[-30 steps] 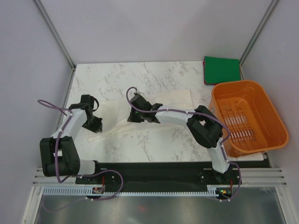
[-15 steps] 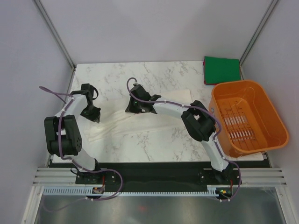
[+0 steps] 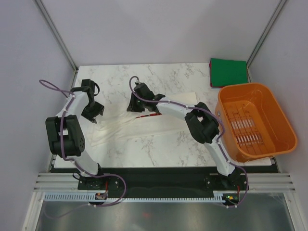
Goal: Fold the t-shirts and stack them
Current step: Fold the tshirt
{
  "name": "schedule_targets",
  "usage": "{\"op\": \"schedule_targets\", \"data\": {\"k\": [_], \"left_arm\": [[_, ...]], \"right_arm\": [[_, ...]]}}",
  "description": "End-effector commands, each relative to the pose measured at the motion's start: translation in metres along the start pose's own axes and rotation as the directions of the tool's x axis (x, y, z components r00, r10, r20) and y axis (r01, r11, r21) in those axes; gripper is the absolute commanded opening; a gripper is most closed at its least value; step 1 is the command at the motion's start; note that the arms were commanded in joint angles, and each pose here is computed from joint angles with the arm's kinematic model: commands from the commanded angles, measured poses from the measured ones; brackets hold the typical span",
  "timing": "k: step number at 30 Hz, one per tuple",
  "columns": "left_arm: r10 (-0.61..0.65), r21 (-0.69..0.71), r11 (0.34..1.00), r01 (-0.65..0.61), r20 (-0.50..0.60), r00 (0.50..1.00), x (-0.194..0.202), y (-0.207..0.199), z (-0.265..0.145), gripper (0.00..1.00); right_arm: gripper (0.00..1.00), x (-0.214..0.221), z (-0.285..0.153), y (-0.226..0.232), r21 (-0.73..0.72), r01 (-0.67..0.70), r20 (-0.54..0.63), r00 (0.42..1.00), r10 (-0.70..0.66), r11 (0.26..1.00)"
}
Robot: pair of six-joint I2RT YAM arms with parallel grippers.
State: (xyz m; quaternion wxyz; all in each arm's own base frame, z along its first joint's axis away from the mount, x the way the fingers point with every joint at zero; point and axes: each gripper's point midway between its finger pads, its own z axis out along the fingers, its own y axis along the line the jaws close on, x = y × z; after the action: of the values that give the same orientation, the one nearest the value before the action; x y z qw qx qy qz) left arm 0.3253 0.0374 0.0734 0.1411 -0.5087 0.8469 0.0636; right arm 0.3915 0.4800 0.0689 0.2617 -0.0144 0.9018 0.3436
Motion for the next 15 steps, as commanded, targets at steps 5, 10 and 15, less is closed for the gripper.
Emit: {"op": "schedule_targets", "data": {"k": [5,10,15], "left_arm": [[0.068,0.071,0.994,-0.078,0.133,0.989,-0.015,0.005,-0.043,0.65],[0.218,0.161,0.961,-0.225,0.063,0.974,0.03,-0.007,-0.046,0.56],[0.243,0.143,0.959,-0.244,0.021,0.97,0.046,0.008,-0.032,0.45]], "right_arm": [[0.43,-0.017,-0.038,0.013,-0.03,0.189,0.023,0.982,-0.189,0.981],[0.44,0.009,-0.032,0.004,-0.095,0.32,-0.072,0.942,-0.327,0.943],[0.38,0.016,-0.03,-0.006,-0.125,0.459,-0.094,0.877,-0.471,0.88]]}}
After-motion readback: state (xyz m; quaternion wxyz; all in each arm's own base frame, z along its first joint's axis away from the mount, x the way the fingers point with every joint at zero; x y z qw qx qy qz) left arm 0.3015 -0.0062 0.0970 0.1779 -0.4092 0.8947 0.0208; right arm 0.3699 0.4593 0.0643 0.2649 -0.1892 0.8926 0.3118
